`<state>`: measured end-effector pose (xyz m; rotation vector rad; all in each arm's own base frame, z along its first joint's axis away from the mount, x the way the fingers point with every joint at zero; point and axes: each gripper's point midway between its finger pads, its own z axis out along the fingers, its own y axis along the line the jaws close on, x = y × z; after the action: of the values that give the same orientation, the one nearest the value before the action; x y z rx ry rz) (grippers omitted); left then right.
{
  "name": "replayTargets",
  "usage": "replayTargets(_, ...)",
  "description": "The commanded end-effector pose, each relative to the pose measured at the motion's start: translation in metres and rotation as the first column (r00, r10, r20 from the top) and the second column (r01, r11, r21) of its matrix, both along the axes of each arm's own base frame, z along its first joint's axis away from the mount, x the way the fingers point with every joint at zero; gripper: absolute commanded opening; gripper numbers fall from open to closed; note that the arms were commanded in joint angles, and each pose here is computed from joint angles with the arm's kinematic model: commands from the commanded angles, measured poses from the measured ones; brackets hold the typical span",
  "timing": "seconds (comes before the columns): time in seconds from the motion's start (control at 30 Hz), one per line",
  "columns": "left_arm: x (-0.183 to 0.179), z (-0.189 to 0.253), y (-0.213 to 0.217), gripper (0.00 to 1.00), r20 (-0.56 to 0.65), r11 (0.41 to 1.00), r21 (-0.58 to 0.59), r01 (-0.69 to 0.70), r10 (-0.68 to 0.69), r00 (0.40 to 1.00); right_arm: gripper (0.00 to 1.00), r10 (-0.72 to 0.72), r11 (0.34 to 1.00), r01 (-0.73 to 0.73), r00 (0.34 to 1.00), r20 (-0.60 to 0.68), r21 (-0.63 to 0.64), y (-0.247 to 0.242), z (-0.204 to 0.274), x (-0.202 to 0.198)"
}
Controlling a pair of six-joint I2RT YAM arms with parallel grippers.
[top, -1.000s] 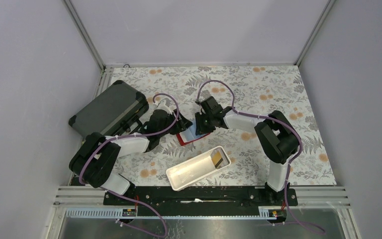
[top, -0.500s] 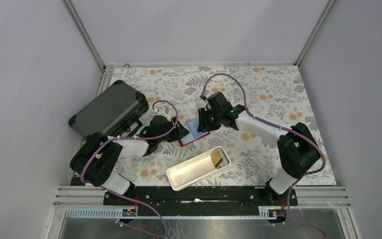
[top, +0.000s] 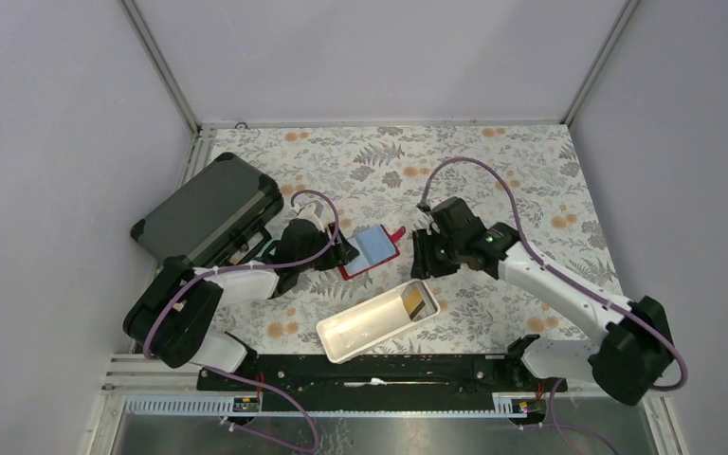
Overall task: Put the credit cards into the card holder
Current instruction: Place the card holder at the center of the board, then pick up the credit card from the storage box.
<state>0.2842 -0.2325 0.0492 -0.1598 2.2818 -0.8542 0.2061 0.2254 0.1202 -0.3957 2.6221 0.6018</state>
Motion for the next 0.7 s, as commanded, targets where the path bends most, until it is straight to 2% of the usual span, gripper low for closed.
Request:
replayTargets(0.0, 0.004, 0.019, 0.001, 0.61, 0.079, 0.999, 0.024, 0.034, -0.036, 0.996, 0.46, -0.071, 0.997, 0.072, 0.995, -0.063, 0.014, -0.021, 0.0, -0.033)
replayTargets(0.2, 0.003, 0.036, 0.0, 0.64, 0.122, 0.999, 0.014, 0.051, -0.053, 0.991, 0.45, -0.088, 0.996, 0.089, 0.989, -0.116, 0.001, -0.029, -0.012, -0.055)
replayTargets(0.37, 0.003, 0.052, 0.003, 0.68, 0.163, 0.999, 0.012, 0.047, -0.048, 0.985, 0.45, -0.095, 0.994, 0.098, 0.993, -0.072, 0.043, -0.031, -0.001, -0.055)
replayTargets(0.67, -0.001, 0.067, 0.009, 0.74, 0.191, 0.999, 0.006, 0.032, -0.032, 0.981, 0.42, -0.063, 0.998, 0.064, 0.995, -0.078, 0.014, -0.021, -0.013, -0.053)
